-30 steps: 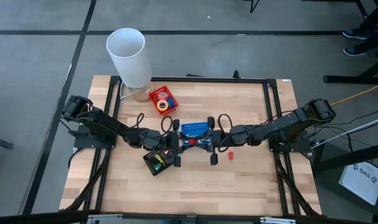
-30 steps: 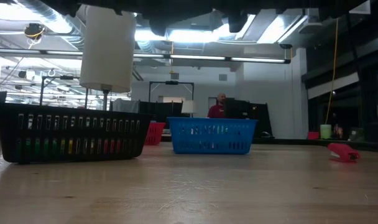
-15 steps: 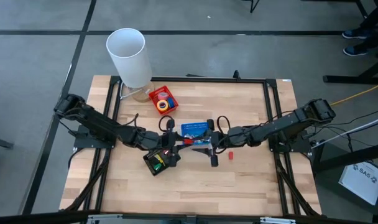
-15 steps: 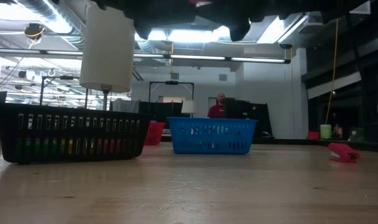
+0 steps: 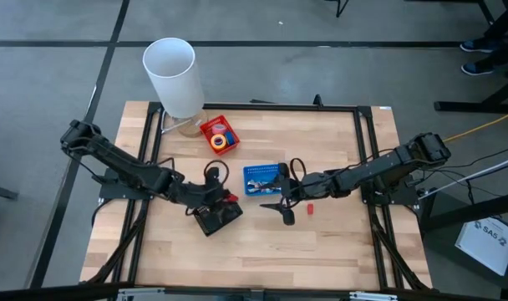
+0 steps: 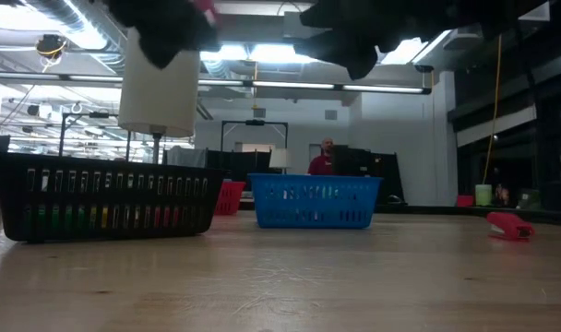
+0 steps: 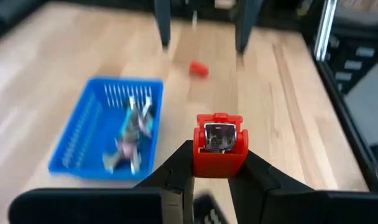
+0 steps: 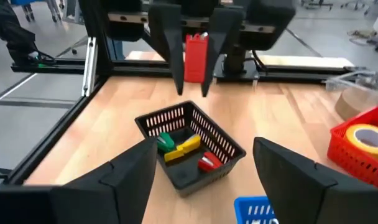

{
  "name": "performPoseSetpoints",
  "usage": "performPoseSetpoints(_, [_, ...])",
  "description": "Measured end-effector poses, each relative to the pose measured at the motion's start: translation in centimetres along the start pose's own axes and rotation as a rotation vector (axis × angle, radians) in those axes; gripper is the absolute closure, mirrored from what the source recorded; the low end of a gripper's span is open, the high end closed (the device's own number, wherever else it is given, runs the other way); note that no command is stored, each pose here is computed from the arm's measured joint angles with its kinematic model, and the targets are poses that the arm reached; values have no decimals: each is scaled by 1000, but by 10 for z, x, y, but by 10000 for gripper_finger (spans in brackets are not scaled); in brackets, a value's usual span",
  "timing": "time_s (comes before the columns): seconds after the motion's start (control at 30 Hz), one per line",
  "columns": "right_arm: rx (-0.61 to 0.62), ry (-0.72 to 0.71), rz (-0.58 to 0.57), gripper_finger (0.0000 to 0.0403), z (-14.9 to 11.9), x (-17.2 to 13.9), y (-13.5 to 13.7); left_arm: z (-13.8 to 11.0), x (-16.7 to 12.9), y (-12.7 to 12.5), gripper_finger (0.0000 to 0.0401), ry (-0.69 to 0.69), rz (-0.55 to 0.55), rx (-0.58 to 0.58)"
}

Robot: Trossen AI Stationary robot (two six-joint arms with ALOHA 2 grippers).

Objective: Pick and place Stapler, Stapler remover, tape
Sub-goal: Put the top red stapler into the black basket

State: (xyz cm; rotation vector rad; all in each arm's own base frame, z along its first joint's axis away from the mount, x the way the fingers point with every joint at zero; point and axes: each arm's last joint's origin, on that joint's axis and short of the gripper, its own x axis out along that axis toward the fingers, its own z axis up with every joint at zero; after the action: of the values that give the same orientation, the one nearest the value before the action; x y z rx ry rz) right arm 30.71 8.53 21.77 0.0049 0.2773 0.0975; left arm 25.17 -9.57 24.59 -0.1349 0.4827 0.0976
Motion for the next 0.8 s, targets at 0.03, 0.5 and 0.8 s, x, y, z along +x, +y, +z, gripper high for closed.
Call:
performPoseSetpoints(0.03, [3, 8, -1, 135, -1, 0, 0, -3, -1, -1, 333, 27, -1, -5])
performPoseSetpoints(0.5, [61, 88, 19, 134, -8, 0, 0, -36, -10, -3, 333, 309, 50, -66])
performPoseSetpoints(0.8, [172, 192, 70, 134, -17, -2, 1, -46, -14, -1, 333, 455, 12, -68])
